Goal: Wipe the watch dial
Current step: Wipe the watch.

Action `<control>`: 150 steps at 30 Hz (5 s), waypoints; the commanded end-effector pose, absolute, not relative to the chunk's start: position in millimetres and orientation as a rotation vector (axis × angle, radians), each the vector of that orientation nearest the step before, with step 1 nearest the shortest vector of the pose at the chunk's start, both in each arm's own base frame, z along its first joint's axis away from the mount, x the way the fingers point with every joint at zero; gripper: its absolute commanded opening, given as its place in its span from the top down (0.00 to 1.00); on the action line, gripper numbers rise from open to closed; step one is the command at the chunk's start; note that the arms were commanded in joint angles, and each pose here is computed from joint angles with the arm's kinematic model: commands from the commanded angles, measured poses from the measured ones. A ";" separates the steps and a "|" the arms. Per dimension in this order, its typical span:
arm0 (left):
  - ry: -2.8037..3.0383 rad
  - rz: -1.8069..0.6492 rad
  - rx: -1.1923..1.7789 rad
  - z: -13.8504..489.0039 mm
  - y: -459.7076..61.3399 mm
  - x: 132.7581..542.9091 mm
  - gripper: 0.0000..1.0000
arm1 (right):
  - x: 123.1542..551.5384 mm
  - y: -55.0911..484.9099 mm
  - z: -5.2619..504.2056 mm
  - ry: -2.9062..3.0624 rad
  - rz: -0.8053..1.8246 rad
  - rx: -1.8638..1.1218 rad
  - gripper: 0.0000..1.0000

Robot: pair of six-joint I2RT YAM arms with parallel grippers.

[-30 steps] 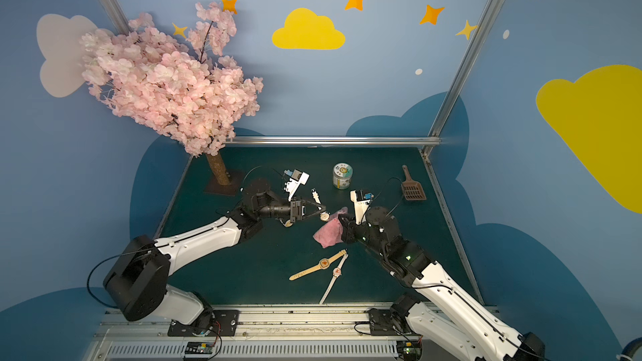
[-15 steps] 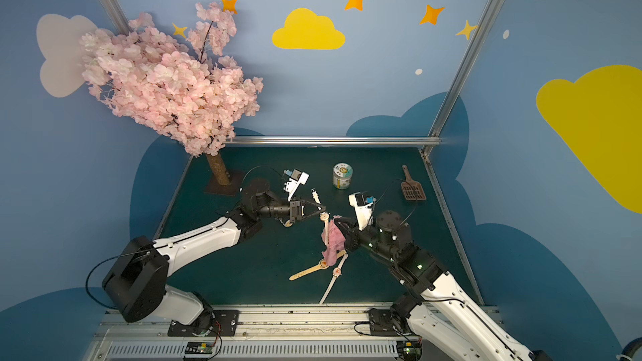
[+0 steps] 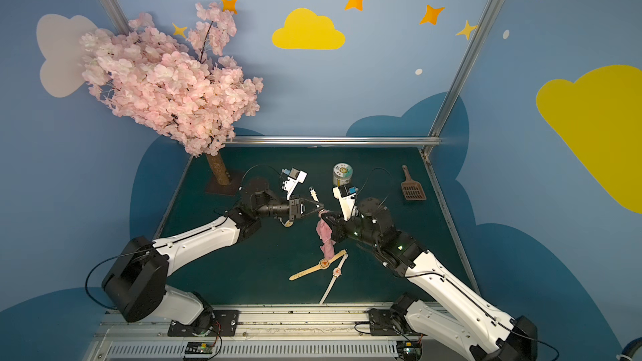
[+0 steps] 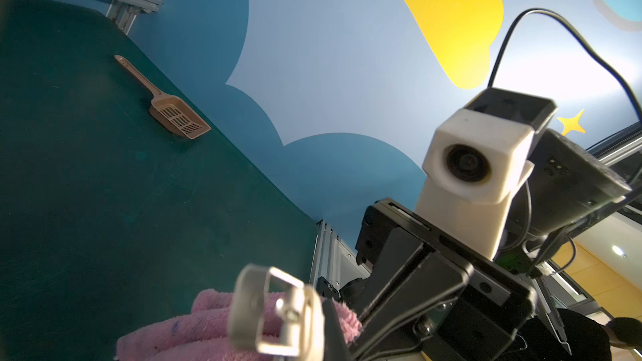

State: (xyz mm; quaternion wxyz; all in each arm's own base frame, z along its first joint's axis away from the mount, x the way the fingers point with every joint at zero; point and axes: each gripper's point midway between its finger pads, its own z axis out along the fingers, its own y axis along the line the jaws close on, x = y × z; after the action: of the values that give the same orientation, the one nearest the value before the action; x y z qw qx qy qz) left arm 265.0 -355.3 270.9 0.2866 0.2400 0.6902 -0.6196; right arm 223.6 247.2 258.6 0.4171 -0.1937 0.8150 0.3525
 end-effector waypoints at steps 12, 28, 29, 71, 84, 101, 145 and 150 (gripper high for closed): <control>1.783 -1.675 0.714 282.7 -352.4 246.3 0.97 | 234.2 179.9 267.4 2.035 0.601 -0.262 1.00; 1.780 -1.681 0.701 283.9 -351.6 246.4 0.97 | 201.0 254.2 287.1 1.866 1.090 -0.576 1.00; 1.779 -1.681 0.700 284.4 -351.3 246.0 0.97 | 206.7 253.1 281.2 1.893 1.066 -0.547 1.00; 1.777 -1.680 0.688 283.7 -348.0 244.8 0.97 | 214.2 269.0 241.7 2.038 1.091 -0.551 1.00; 1.776 -1.680 0.686 284.5 -346.5 245.0 0.97 | 220.1 231.9 207.6 2.129 0.911 -0.403 1.00; 1.803 -1.687 0.664 275.0 -343.8 247.8 0.97 | 181.4 248.1 319.5 1.680 1.248 -0.603 1.00; 1.798 -1.678 0.641 277.8 -337.0 250.9 0.97 | 199.5 274.3 290.4 1.839 1.251 -0.598 1.00; 1.794 -1.675 0.640 278.6 -336.1 250.1 0.97 | 220.8 265.6 233.5 2.091 1.069 -0.500 1.00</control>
State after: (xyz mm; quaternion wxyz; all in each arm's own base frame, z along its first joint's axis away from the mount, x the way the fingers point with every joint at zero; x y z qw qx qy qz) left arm 258.6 -335.6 262.2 0.2871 0.2197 0.6984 -0.6177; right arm 210.8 271.8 245.8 0.3664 -0.2114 0.7840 0.4543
